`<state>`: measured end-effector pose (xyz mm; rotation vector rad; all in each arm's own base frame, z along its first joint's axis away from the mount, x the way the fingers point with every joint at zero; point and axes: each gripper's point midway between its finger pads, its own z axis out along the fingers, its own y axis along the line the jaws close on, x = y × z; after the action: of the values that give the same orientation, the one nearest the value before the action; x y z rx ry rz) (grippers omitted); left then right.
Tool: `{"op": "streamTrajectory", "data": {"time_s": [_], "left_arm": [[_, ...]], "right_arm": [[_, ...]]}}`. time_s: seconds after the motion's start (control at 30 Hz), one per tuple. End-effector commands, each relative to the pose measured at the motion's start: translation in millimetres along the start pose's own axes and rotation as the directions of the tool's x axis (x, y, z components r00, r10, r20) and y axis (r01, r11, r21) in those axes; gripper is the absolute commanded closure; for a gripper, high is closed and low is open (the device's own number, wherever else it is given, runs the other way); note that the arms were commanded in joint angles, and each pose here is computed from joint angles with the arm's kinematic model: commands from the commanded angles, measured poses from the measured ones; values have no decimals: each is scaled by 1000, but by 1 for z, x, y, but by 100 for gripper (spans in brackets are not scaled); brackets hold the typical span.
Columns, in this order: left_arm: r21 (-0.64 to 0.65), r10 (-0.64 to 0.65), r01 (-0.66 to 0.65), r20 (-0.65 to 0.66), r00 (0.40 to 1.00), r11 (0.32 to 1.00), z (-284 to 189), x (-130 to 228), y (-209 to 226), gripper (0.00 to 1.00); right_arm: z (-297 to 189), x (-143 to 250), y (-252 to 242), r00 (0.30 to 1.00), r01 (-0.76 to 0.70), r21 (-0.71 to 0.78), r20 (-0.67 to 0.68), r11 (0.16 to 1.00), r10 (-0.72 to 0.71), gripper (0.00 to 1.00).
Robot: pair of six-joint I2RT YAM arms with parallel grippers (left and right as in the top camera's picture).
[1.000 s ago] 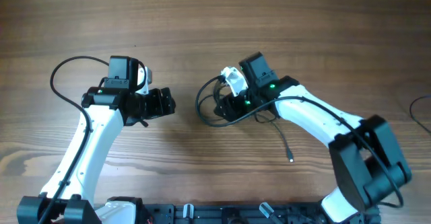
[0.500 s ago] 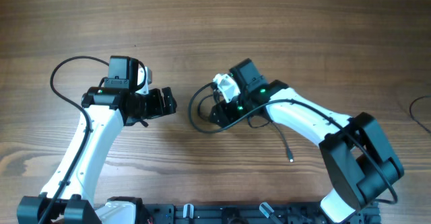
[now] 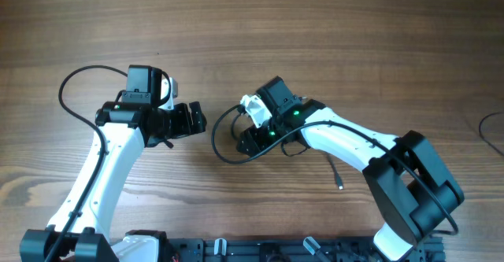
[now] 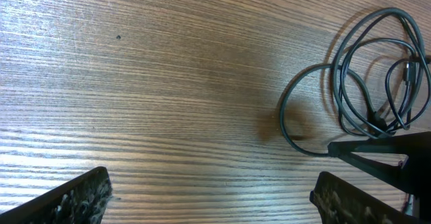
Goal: Untangle cables
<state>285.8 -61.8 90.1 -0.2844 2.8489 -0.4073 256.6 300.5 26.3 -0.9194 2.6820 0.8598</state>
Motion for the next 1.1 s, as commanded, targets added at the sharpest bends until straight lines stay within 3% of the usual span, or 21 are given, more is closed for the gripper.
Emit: {"op": "streamTrajectory", "data": {"time_s": [0.0,0.23,0.43,0.63,0.93,1.07], "left_arm": [[-10,6,-6,19,1000,1000,-3,-3,2,1],[-10,6,-6,19,1000,1000,-3,-3,2,1],[-10,6,-6,19,1000,1000,-3,-3,2,1],[-10,6,-6,19,1000,1000,-3,-3,2,0],[-9,7,-6,19,1000,1000,-3,-3,2,1],[-9,7,-7,20,1000,1000,-3,-3,2,0]], "right_arm": [[4,0,-12,1000,-11,62,-3,998,12,35],[2,-3,-31,999,-44,176,17,983,42,34],[3,2,-31,996,-95,169,11,981,94,48],[10,27,-37,992,-112,179,-34,977,120,31],[12,36,-39,991,-115,182,-49,977,126,39],[13,12,-37,962,-271,153,70,950,263,35]]}}
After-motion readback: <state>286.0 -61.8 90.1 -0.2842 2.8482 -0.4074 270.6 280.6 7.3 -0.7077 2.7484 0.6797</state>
